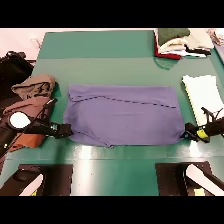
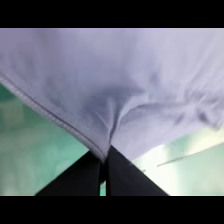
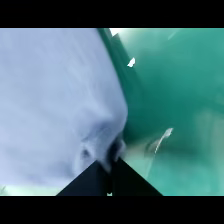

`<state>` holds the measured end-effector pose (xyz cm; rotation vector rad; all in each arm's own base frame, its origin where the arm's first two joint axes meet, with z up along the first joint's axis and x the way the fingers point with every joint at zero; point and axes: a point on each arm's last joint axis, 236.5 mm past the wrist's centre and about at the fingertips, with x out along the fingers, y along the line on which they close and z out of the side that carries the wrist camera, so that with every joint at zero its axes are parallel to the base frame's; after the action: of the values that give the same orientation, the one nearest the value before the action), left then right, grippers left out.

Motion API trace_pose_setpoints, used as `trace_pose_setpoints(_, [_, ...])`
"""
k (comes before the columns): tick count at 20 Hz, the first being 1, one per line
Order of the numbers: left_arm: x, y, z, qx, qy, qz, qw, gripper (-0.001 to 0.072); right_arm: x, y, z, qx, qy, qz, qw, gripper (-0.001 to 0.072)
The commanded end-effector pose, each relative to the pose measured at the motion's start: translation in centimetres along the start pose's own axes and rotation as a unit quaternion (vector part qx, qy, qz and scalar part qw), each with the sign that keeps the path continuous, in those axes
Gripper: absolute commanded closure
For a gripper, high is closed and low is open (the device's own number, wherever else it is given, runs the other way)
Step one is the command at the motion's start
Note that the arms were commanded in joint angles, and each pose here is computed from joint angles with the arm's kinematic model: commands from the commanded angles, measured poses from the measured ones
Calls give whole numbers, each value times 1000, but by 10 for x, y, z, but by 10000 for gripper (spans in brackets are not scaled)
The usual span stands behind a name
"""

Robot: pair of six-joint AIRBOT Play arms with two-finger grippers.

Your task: Fold the shirts.

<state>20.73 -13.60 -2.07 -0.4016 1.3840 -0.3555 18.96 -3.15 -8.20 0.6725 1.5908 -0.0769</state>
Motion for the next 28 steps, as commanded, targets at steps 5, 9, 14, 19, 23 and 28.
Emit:
trace_pose_setpoints(5, [-55, 7, -40, 27, -16, 49, 998, 686, -67, -2, -13, -105, -19, -110, 988, 694])
trace_pose_setpoints(9, [-81, -10, -5, 47, -83, 41, 995, 686, -100, 14, 0, -128, -98, -115, 980, 695])
trace_pose_setpoints(14, [-67, -10, 89, 69, -133, 63, 987, 685, -104, 49, 48, -172, -99, -114, 973, 695])
trace_pose_setpoints(19, [-38, -7, 195, 88, -142, 89, 982, 685, -93, 89, 121, -195, -95, -112, 970, 695])
trace_pose_setpoints(23, [-17, 1, 252, 80, -148, 96, 981, 684, -76, 114, 162, -202, -83, -97, 971, 695])
trace_pose_setpoints(28, [-4, 5, 267, 77, -153, 97, 980, 557, -57, 158, 196, -196, -76, -12, 978, 541])
